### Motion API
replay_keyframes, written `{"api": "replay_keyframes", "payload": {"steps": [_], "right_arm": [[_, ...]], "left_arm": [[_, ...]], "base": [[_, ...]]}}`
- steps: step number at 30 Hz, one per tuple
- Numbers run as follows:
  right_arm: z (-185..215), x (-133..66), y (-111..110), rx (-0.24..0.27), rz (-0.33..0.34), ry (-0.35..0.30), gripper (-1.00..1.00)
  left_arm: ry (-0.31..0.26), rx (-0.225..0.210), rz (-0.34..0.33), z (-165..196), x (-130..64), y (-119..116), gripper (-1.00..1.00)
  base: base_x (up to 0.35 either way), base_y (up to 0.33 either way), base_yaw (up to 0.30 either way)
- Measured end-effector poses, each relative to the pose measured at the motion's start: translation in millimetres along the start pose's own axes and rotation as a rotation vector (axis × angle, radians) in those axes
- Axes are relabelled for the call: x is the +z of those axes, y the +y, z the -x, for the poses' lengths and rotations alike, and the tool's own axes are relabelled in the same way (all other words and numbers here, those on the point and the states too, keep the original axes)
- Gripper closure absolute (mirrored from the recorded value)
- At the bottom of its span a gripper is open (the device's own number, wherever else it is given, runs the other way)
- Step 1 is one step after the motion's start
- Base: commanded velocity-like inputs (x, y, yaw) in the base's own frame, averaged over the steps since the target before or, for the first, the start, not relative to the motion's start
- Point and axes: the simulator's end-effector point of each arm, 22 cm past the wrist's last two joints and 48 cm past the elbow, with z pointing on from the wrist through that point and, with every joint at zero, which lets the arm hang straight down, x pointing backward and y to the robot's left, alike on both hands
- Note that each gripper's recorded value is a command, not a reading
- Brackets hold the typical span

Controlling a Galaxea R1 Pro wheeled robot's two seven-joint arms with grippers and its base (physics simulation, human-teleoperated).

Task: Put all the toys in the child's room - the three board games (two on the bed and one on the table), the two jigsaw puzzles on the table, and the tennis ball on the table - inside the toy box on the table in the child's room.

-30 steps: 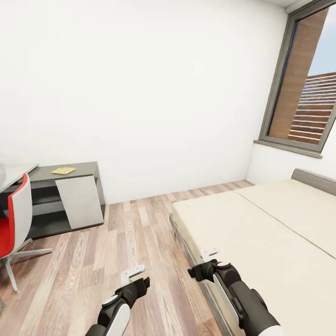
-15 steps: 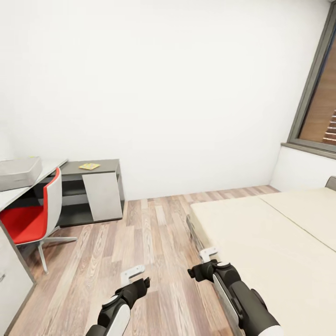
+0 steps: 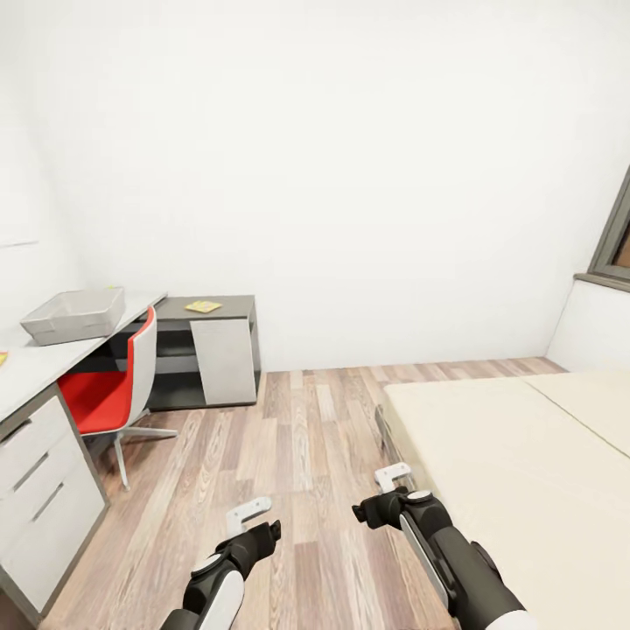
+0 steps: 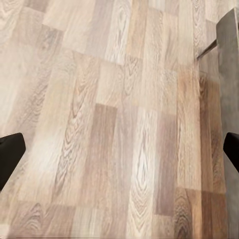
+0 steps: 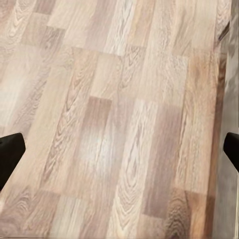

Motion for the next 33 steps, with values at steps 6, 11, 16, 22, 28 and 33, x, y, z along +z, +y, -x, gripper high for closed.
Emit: {"api": "replay_keyframes", "payload": {"steps": [6, 11, 16, 22, 28, 33], "right_arm": [[-0.5, 0.0, -0.6, -0.001, 0.0, 0.001, -1.0], [0.6, -0.6, -0.1, -0.002, 0.001, -0.002, -1.0], [6.0, -3.4, 0.3, -0.004, 0.001, -0.016, -1.0], [7.1, -4.9, 1.6, -0.005, 0.003, -0.022, -1.0], [7.2, -5.7, 2.1, -0.004, 0.004, -0.023, -1.0], [7.1, -6.0, 1.8, -0.004, 0.004, -0.024, -1.0]], "left_arm": [[0.001, -0.001, -0.001, 0.2, 0.2, -0.1, -1.0], [0.0, -0.003, -0.001, 0.6, 0.2, 0.0, -1.0], [0.0, -0.003, -0.002, 0.5, 0.0, -0.2, -1.0], [0.0, -0.003, -0.001, 0.9, 0.0, 0.0, -1.0], [0.0, -0.002, -0.001, 0.9, 0.1, 0.0, -1.0], [-0.001, -0.002, 0.0, 0.9, 0.2, 0.1, -1.0]], "base": [[-0.2, -0.055, 0.052], [-0.123, -0.031, 0.024], [-0.05, -0.013, 0.077], [-0.022, -0.005, 0.185], [-0.008, -0.002, 0.184], [-0.003, -0.001, 0.068]]}}
